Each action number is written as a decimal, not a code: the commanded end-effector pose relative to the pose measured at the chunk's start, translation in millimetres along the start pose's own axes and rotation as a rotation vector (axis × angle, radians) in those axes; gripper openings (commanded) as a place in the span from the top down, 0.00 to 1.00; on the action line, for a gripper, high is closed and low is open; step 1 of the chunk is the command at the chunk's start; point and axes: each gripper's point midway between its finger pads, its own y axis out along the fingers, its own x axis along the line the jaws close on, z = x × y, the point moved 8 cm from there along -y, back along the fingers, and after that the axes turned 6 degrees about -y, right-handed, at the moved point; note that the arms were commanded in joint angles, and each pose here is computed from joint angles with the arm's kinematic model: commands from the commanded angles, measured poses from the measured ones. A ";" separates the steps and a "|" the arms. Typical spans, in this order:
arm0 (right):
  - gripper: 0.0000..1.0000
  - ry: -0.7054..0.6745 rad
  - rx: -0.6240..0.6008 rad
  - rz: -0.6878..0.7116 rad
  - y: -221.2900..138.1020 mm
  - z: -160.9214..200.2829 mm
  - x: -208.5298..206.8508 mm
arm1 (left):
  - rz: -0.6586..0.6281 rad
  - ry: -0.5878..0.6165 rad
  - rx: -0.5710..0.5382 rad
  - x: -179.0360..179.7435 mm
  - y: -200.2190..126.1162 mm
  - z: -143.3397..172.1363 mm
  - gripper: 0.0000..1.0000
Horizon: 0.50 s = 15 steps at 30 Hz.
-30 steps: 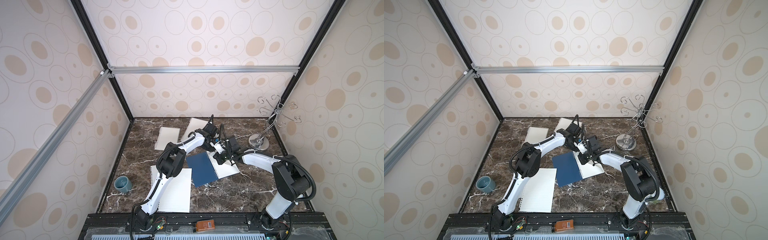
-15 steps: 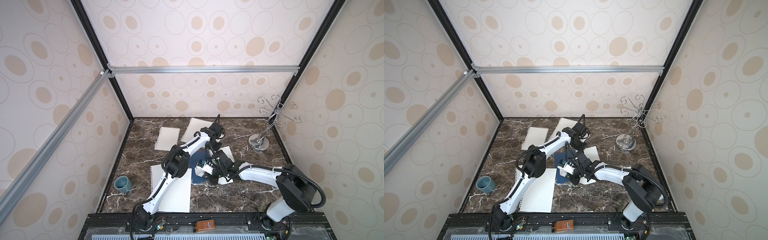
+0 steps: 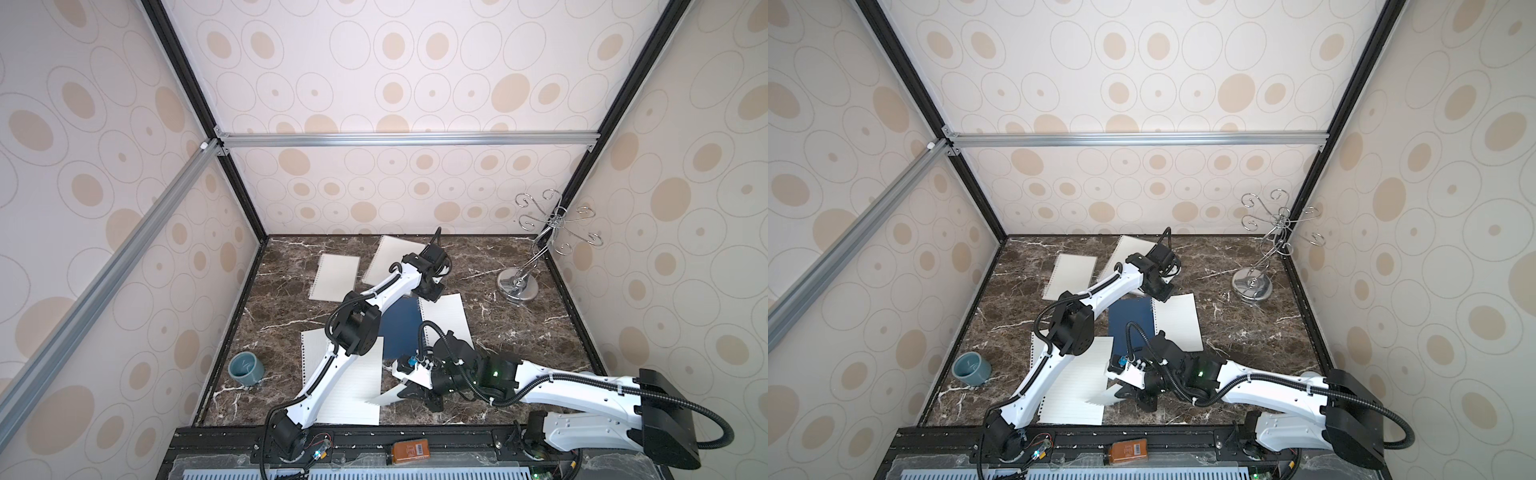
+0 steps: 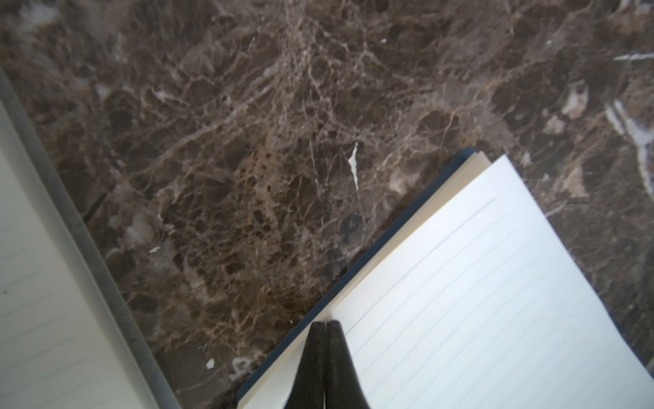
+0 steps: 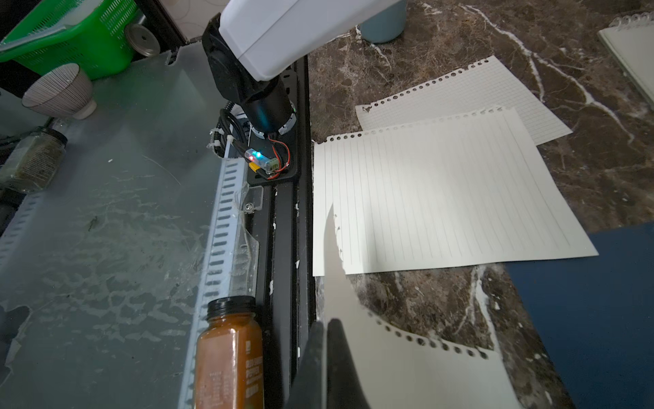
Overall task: Tear off pages from different notebooks
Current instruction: Tear off the paper from the notebook.
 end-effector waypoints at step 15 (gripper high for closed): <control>1.00 0.622 0.022 0.752 -132.4 42.4 -94.7 | 0.028 -0.073 -0.145 14.6 -29.2 -32.9 1.00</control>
